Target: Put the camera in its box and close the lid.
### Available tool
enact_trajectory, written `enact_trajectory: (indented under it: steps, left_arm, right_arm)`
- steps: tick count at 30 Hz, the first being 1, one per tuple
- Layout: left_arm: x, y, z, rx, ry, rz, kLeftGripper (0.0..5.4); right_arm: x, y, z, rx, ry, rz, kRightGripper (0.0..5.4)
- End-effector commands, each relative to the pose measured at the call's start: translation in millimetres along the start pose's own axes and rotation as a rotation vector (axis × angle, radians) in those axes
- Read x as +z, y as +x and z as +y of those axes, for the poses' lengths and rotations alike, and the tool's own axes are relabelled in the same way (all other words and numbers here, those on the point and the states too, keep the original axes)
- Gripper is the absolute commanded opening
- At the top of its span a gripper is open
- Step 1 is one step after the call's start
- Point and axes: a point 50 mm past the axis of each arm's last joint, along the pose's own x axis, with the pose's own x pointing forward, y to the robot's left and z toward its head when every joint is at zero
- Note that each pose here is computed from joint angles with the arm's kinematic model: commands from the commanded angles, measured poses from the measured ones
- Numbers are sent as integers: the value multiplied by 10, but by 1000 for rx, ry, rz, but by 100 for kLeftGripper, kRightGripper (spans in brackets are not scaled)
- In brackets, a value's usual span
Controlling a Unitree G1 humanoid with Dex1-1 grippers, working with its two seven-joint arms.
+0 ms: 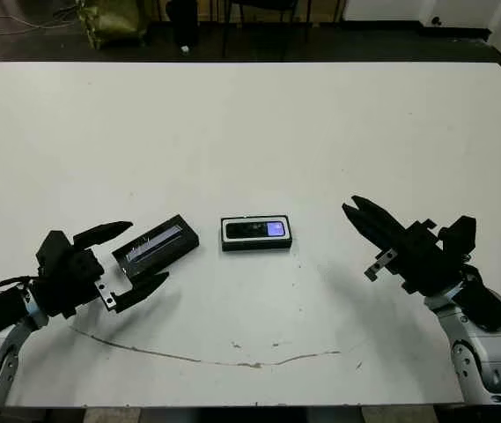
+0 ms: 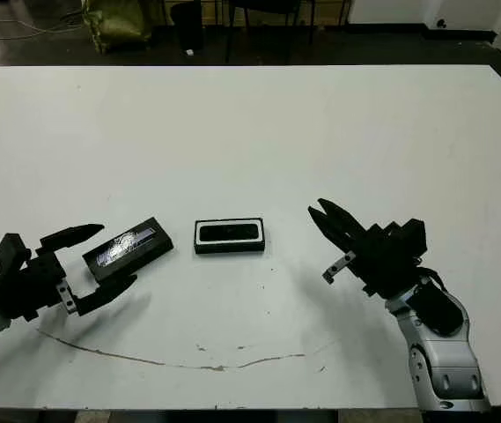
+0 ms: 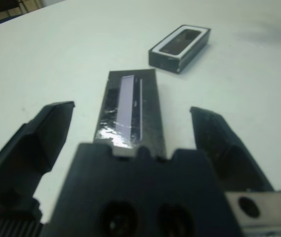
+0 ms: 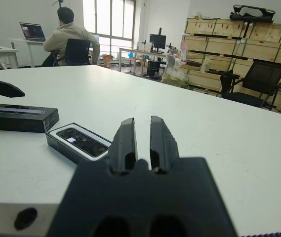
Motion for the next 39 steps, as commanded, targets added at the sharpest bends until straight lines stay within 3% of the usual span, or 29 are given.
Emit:
enact_trajectory:
  steps: [1,15,30,39]
  left_arm:
    - [-105,-11,-20,9,-22,39,539]
    - [-223,-17,43,7,42,72,539]
    - [-316,-15,92,-78,-65,124,539]
    - [-298,-36,90,-88,-65,193,539]
  right_arm:
    - [-50,-39,2,-1,13,30,0]
    - [-55,-41,6,-4,11,33,0]
    - [-54,-41,6,-5,5,43,0]
    - [-54,-40,16,-6,18,46,0]
